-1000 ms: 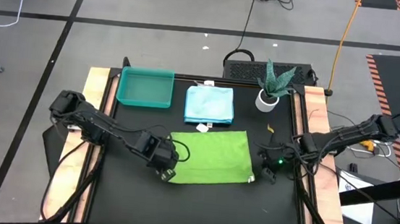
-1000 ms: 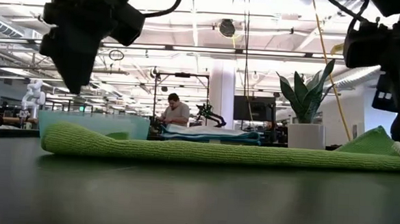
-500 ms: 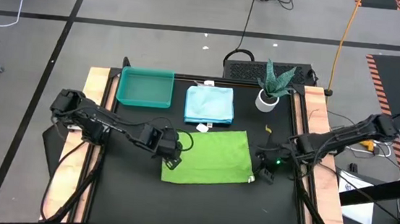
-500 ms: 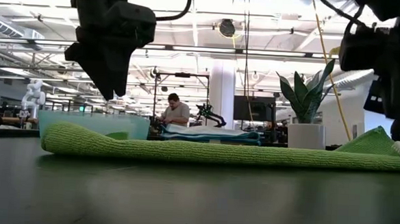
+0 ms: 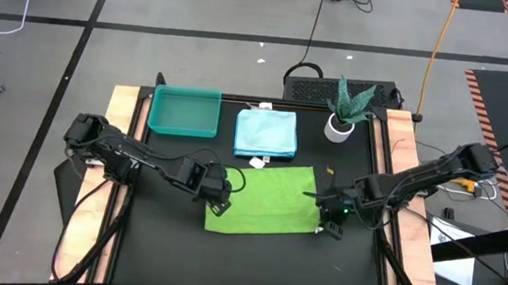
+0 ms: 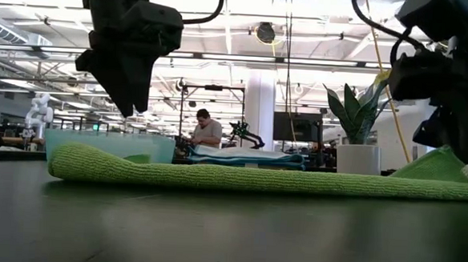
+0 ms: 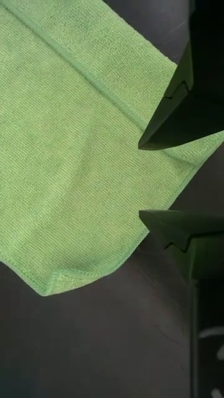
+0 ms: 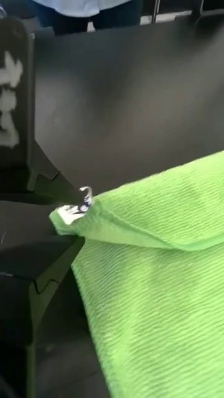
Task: Fold microfiber towels
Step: Fold the green microfiber towel
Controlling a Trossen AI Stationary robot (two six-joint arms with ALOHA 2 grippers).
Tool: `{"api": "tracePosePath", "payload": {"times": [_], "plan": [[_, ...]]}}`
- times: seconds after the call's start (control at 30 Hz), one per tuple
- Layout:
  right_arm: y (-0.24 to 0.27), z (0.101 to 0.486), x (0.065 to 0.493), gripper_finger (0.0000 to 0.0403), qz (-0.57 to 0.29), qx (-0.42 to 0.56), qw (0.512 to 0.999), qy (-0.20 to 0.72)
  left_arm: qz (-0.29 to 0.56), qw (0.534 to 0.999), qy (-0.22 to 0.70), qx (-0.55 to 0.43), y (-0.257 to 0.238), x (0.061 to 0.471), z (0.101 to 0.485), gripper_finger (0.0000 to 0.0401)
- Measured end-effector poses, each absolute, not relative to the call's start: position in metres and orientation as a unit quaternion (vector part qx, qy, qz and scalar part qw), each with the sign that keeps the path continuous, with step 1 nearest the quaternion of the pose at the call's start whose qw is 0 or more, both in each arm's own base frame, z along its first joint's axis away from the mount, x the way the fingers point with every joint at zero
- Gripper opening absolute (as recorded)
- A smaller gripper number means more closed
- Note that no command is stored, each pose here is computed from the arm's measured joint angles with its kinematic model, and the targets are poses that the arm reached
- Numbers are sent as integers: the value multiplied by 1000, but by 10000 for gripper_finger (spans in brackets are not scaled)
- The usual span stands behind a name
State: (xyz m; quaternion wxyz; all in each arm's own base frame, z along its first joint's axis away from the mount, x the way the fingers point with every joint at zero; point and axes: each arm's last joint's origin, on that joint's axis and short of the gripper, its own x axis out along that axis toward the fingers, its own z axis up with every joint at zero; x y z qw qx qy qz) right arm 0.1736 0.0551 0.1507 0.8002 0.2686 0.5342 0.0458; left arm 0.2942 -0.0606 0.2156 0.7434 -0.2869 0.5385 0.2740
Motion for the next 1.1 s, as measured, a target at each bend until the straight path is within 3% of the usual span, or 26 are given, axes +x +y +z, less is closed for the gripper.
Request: {"api": "tracePosePath", "payload": {"times": [0.6,0.83,1.1], "plan": [[52,156,177,74,36,201,835,511,267,753,524,-296,-61,298,217,170],[57,158,177,7,64,231,823,516,267,753,524,-295,-61,298,217,170],[78,193,185,1,115,205,829,507,265,754,525,-293,-61,298,217,170]]}}
